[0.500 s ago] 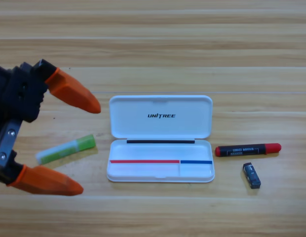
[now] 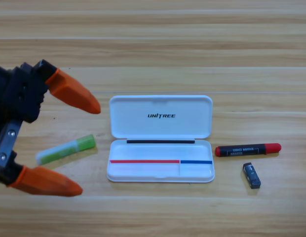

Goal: Clean up eraser and pencils

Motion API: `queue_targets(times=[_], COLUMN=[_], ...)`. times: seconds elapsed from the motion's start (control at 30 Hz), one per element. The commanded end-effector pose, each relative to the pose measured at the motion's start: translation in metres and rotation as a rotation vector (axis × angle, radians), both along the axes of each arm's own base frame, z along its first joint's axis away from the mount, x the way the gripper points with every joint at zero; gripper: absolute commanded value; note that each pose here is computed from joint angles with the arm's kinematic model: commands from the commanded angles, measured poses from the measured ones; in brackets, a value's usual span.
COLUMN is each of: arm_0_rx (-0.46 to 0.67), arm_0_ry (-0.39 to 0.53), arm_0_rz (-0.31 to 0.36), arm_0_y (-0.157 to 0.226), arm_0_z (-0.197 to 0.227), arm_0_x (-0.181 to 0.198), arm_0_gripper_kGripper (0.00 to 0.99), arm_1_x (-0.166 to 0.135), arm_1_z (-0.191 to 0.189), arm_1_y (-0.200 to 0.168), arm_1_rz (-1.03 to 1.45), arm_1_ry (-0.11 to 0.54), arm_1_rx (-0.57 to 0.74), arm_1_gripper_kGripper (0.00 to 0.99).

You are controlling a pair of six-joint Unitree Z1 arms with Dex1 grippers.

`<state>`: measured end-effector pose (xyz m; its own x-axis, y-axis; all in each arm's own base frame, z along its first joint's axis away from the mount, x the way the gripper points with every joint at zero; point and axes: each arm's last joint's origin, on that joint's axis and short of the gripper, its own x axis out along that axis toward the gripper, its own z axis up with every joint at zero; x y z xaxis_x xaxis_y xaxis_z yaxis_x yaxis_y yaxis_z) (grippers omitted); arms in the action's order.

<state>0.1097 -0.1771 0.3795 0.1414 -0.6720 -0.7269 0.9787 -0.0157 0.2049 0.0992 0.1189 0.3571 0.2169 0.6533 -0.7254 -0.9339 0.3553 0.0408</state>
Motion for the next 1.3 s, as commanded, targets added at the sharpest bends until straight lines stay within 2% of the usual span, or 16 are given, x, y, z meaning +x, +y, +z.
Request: queue_targets(times=[0.03, 0.1, 0.2, 0.3, 0.37, 0.43, 0.53, 0.67, 0.9, 1.1, 1.3], arm_0_rx=[0.182, 0.268, 0.405, 0.511, 0.552, 0.599, 0.629, 0.648, 0.665, 0.669, 0.679], arm_0_ry=[-0.046, -0.028, -0.026, -0.018, 0.011, 0.039, 0.103, 0.211, 0.351, 0.386, 0.391], arm_0_rz=[0.108, 0.179, 0.297, 0.389, 0.426, 0.453, 0.472, 0.463, 0.440, 0.448, 0.458], arm_0_y=[-0.010, -0.008, -0.003, 0.002, 0.006, 0.007, 0.009, 0.009, 0.001, -0.001, 0.002], arm_0_z=[-0.008, -0.009, -0.021, -0.040, -0.051, -0.067, -0.088, -0.119, -0.160, -0.180, -0.189], arm_0_x=[0.033, 0.061, 0.100, 0.135, 0.153, 0.170, 0.189, 0.205, 0.218, 0.222, 0.221], arm_0_gripper_kGripper=[0.989, 0.989, 0.989, 0.971, 0.959, 0.957, 0.957, 0.960, 0.977, 0.977, 0.977], arm_1_x=[0.016, 0.027, 0.055, 0.076, 0.083, 0.094, 0.109, 0.117, 0.134, 0.143, 0.148], arm_1_z=[-0.012, -0.014, -0.022, -0.038, -0.057, -0.075, -0.097, -0.117, -0.152, -0.179, -0.195], arm_1_y=[0.010, 0.016, 0.037, 0.059, 0.070, 0.080, 0.097, 0.113, 0.133, 0.143, 0.147], arm_1_rz=[-0.148, -0.228, -0.405, -0.438, -0.446, -0.503, -0.584, -0.636, -0.677, -0.691, -0.694], arm_1_ry=[0.062, 0.059, 0.107, 0.190, 0.290, 0.340, 0.373, 0.420, 0.432, 0.461, 0.463], arm_1_rx=[-0.163, -0.206, -0.286, -0.350, -0.373, -0.402, -0.455, -0.490, -0.528, -0.585, -0.618], arm_1_gripper_kGripper=[0.986, 0.983, 0.982, 0.982, 0.983, 0.983, 0.983, 0.979, 0.919, 0.842, 0.813])
